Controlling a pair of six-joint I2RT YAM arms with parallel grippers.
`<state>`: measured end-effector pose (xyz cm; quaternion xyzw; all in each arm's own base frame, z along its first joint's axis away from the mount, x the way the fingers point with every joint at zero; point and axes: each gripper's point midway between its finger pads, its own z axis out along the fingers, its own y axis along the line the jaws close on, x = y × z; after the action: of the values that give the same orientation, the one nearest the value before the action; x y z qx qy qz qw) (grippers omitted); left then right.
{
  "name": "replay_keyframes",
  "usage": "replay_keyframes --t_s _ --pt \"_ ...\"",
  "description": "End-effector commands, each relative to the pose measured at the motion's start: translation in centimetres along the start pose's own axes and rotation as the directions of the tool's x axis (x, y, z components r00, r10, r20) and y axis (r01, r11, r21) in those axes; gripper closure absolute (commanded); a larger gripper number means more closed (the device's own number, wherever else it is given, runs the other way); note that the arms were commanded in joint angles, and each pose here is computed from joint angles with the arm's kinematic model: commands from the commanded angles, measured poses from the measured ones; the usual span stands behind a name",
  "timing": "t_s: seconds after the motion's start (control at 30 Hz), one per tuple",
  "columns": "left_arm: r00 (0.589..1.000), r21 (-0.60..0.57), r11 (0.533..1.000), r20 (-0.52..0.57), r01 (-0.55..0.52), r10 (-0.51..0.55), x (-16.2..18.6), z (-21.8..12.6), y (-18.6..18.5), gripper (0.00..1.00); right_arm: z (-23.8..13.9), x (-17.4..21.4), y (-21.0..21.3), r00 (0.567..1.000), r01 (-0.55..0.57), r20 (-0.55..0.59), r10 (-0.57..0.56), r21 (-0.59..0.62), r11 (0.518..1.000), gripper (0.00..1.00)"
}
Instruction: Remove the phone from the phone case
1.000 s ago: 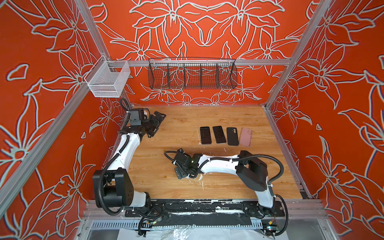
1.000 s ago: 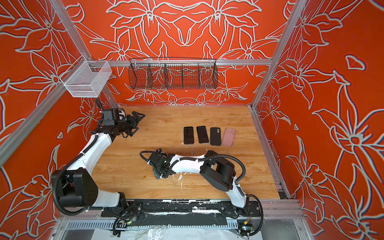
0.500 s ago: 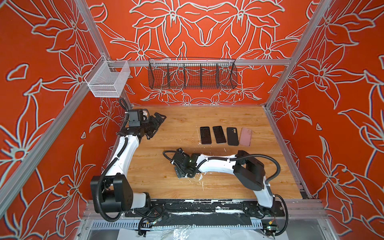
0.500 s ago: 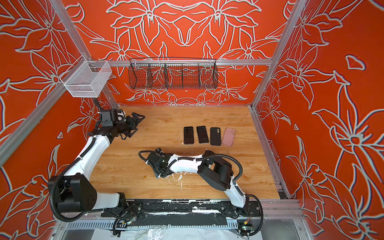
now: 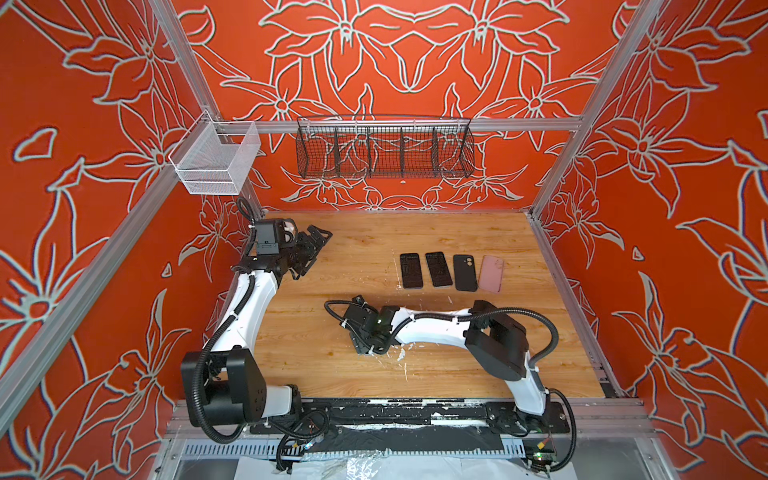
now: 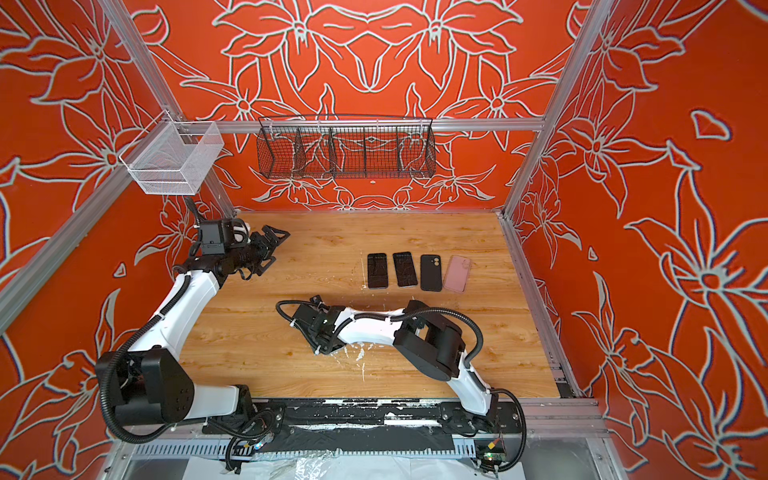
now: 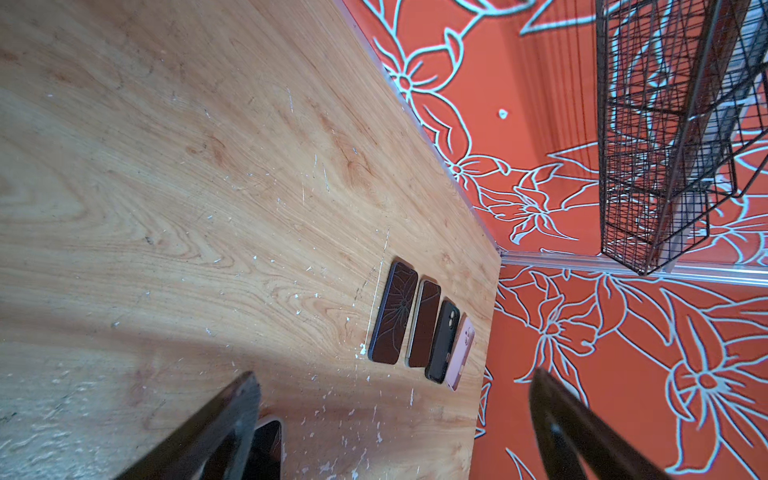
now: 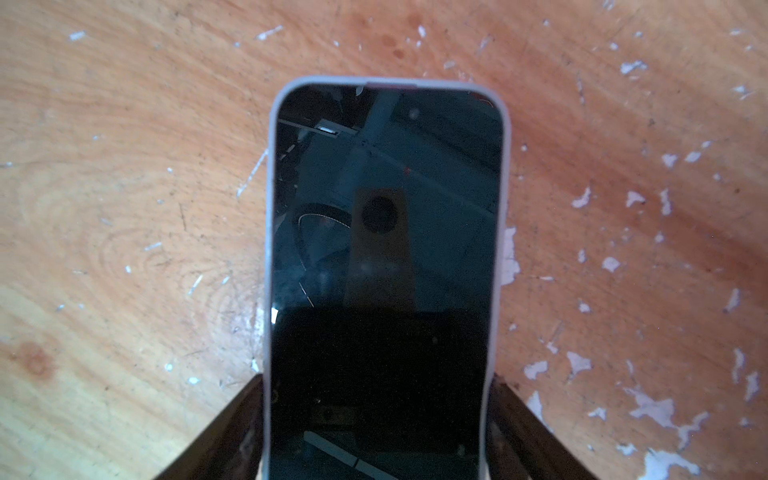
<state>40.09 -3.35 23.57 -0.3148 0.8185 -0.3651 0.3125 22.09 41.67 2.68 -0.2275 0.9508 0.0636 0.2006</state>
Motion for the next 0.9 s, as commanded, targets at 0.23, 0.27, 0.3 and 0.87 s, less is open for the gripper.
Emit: replay_keyframes --t_s 0.23,0.27,0.3,0.87 --pt "1.000 0.027 1.000 0.012 -0.010 0.010 0.0 -0.6 -0.4 0.02 0.0 0.4 -1.3 0.997 0.077 -0.035 -0.075 0.036 0.996 0.30" --pt "1.000 0.022 1.000 0.010 -0.008 0.008 0.1 -0.5 -0.2 0.02 -0.1 0.3 -1.3 0.996 0.082 -0.034 -0.081 0.035 0.996 0.31" --pt "1.000 0.018 1.000 0.009 -0.008 0.008 0.2 -0.5 -0.1 0.02 -0.2 0.2 -1.5 0.996 0.085 -0.030 -0.084 0.035 0.996 0.31" --pt "0.993 -0.028 0.995 -0.058 0.098 -0.099 5.9 -1.3 5.1 0.02 -1.2 -1.7 -3.2 0.997 0.082 0.012 -0.082 -0.004 0.997 0.34"
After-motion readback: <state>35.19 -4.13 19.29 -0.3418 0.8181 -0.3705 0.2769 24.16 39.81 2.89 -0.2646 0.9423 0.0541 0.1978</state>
